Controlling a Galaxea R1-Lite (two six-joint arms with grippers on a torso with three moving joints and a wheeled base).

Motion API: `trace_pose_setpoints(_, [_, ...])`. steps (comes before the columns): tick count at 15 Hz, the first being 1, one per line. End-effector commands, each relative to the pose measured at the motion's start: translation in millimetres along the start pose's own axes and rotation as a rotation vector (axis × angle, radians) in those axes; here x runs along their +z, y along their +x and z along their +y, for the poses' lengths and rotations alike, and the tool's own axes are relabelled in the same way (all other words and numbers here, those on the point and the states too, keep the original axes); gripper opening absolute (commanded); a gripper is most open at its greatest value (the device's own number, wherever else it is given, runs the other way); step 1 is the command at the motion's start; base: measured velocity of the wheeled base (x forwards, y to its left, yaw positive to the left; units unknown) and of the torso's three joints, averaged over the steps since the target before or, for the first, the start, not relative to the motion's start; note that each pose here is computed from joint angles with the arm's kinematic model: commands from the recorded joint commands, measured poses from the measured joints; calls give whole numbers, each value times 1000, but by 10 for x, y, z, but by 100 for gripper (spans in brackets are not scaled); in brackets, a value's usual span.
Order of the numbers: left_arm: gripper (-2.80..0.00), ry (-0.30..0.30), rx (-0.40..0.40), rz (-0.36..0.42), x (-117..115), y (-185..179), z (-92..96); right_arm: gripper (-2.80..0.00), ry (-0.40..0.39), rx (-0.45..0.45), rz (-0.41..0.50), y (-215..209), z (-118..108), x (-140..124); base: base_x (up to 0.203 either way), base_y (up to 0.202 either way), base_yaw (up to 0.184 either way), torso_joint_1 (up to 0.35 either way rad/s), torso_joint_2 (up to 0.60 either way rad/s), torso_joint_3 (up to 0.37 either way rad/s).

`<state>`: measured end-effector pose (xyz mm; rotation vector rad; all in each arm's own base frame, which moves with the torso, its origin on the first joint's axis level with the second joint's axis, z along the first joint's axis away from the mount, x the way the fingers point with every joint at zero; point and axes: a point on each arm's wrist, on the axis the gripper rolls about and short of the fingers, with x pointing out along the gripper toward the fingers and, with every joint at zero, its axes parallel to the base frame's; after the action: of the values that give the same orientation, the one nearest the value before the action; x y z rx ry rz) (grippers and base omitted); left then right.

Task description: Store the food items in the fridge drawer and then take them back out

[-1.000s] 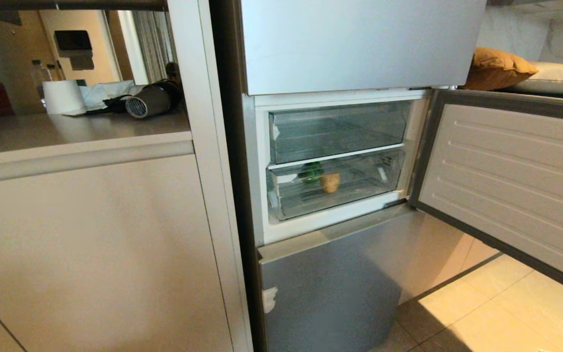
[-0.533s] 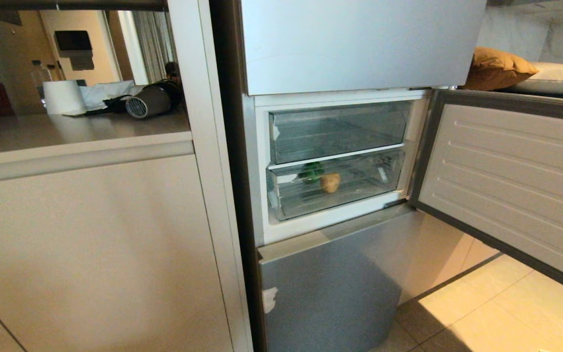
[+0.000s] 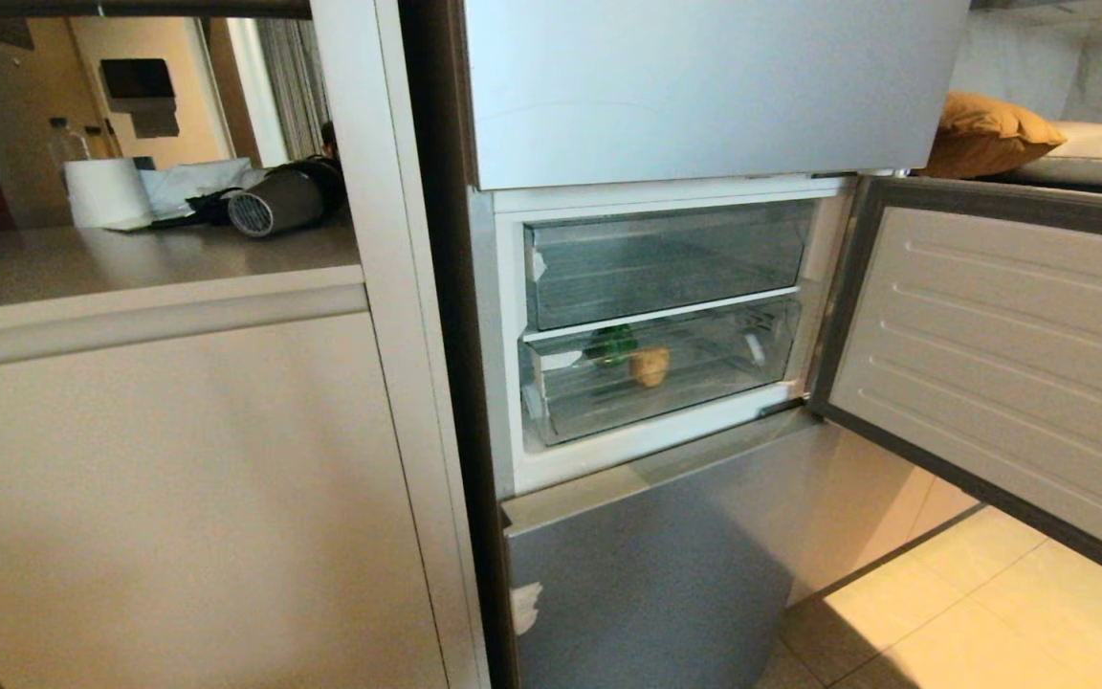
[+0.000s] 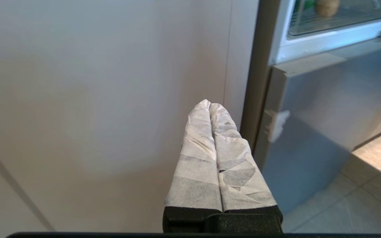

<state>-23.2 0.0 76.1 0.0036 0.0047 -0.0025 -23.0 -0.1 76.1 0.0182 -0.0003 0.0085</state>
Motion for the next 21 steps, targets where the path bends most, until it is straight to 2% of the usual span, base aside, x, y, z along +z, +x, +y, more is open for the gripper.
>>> trace_pose_setpoints(1, [-280, -1, -1, 0, -1, 0, 0, -280, 13, -5, -1, -1, -1, 1, 202, 0, 0, 7, 10, 5])
trace_pose_setpoints(5, [-280, -1, -1, 0, -1, 0, 0, -280, 13, -5, -1, -1, -1, 1, 178, 0, -1, 4, 3, 3])
trace_pose_setpoints(21, [-280, -1, -1, 0, -1, 0, 0, -280, -6, -5, 2, -1, -1, -2, 0, 0, 0, 0, 0, 0])
